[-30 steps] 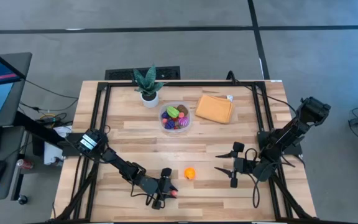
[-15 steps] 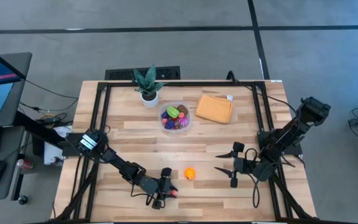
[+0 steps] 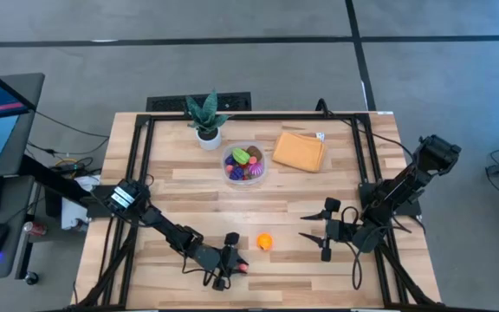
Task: Pick and placing Produce into tupperware
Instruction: Put the pink peach into the transparent bin
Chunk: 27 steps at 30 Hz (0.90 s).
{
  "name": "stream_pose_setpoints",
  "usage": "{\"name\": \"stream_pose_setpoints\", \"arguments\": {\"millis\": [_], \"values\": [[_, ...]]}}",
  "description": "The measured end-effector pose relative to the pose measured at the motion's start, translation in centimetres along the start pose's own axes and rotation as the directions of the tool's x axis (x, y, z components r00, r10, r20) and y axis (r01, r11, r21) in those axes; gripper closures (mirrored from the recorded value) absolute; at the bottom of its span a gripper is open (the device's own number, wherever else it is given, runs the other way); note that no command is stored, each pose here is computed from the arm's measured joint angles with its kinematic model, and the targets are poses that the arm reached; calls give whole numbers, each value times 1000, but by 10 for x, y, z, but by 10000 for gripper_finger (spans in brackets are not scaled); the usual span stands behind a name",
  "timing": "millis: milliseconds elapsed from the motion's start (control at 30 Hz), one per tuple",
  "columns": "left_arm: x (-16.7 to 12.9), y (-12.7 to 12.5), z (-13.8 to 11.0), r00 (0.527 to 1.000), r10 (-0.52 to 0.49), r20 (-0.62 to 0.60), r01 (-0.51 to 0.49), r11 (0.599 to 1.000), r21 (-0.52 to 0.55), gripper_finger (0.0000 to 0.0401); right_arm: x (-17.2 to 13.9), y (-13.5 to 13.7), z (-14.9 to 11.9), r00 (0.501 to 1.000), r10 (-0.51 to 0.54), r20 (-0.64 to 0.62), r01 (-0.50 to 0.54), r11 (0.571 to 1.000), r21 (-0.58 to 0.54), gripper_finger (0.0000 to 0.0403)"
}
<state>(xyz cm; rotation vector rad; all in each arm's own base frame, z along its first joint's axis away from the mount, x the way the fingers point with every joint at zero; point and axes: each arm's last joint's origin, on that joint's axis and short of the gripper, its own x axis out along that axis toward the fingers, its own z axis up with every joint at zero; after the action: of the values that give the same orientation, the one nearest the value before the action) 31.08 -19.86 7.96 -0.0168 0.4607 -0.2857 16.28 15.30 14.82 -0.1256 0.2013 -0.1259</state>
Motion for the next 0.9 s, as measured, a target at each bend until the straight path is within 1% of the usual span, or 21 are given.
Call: {"name": "stream_pose_setpoints", "arguments": {"millis": [133,300,367,467,667,900], "values": [[-2,2,7,1000,4,15,-5,1000,19,304,0,0,0,1000,0,0,0,1000,0,159],[-10,11,25,999,29,18,-30,998,55,303,0,0,0,1000,5,-2,-5,1000,2,159],[-16,16,33,998,60,-2,-59,995,77,303,0,0,-1,1000,5,-4,-5,1000,1,159],[-28,27,46,990,136,-32,-131,984,118,303,0,0,-1,1000,5,-5,-5,1000,0,159],[-52,54,68,948,305,-86,-283,937,205,302,-2,1,-1,1000,12,-5,-12,1000,-2,159],[-70,95,82,868,482,-121,-442,860,255,302,-3,2,-1,1000,18,-6,-18,1000,-5,159]]}}
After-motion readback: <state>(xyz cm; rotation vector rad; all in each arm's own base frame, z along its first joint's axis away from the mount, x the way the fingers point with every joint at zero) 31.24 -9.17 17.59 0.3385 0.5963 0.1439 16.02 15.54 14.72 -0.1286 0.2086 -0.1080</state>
